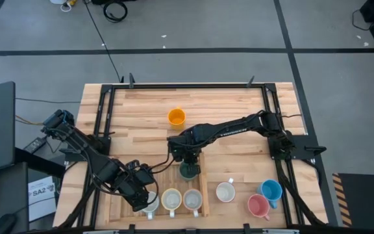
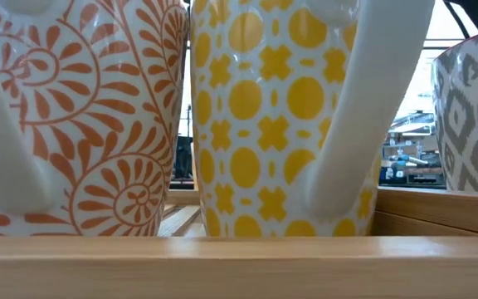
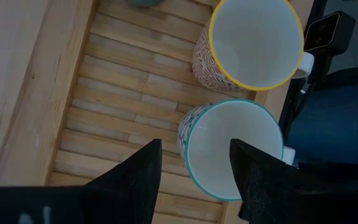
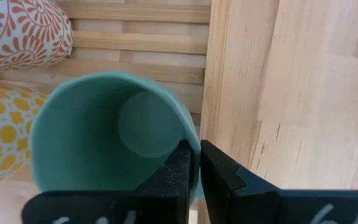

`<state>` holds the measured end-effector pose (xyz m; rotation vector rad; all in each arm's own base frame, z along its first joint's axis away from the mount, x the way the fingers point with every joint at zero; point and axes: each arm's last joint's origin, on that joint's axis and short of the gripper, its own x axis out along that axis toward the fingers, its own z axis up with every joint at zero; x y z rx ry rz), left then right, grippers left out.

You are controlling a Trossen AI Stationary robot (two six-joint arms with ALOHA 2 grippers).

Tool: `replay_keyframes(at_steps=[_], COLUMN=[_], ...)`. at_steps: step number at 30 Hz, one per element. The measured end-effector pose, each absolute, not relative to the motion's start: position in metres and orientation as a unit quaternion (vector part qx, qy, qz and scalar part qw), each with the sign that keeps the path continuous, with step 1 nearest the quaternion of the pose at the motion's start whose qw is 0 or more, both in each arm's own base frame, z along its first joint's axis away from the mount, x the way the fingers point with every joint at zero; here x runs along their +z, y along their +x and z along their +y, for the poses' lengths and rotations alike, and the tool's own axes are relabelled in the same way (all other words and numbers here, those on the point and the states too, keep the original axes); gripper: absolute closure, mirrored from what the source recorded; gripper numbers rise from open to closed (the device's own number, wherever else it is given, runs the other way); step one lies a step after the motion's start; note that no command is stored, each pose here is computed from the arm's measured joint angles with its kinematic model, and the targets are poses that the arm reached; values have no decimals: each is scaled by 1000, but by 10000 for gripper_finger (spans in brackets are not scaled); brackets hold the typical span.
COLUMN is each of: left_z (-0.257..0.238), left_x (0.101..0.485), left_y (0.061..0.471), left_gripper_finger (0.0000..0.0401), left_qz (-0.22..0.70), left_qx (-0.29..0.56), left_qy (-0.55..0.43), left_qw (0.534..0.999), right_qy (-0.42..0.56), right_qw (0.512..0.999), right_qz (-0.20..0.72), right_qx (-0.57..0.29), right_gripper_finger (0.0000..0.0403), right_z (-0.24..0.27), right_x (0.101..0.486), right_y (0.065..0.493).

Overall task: Place coffee mugs
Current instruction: Put the green mug on the shelf

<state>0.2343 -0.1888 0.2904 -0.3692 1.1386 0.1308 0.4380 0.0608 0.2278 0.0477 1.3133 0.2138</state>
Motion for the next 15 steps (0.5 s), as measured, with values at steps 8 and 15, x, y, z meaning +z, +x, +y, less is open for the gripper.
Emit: replay_keyframes(at_steps=[8,15], left_z=[-189,-189], left_x=[290,290], left_y=[234,234], left_gripper_finger=[204,204], left_qz=[536,536], left_qx=[62,62], left_qy=[-174,-174], left_qw=[824,824], right_qy=[22,22], right_qw=[787,787], right_qz=[609,609], right_qx=[100,100], right_gripper_finger=[355,353], right_z=[61,61], right_x=[228,228], right_y=[438,438])
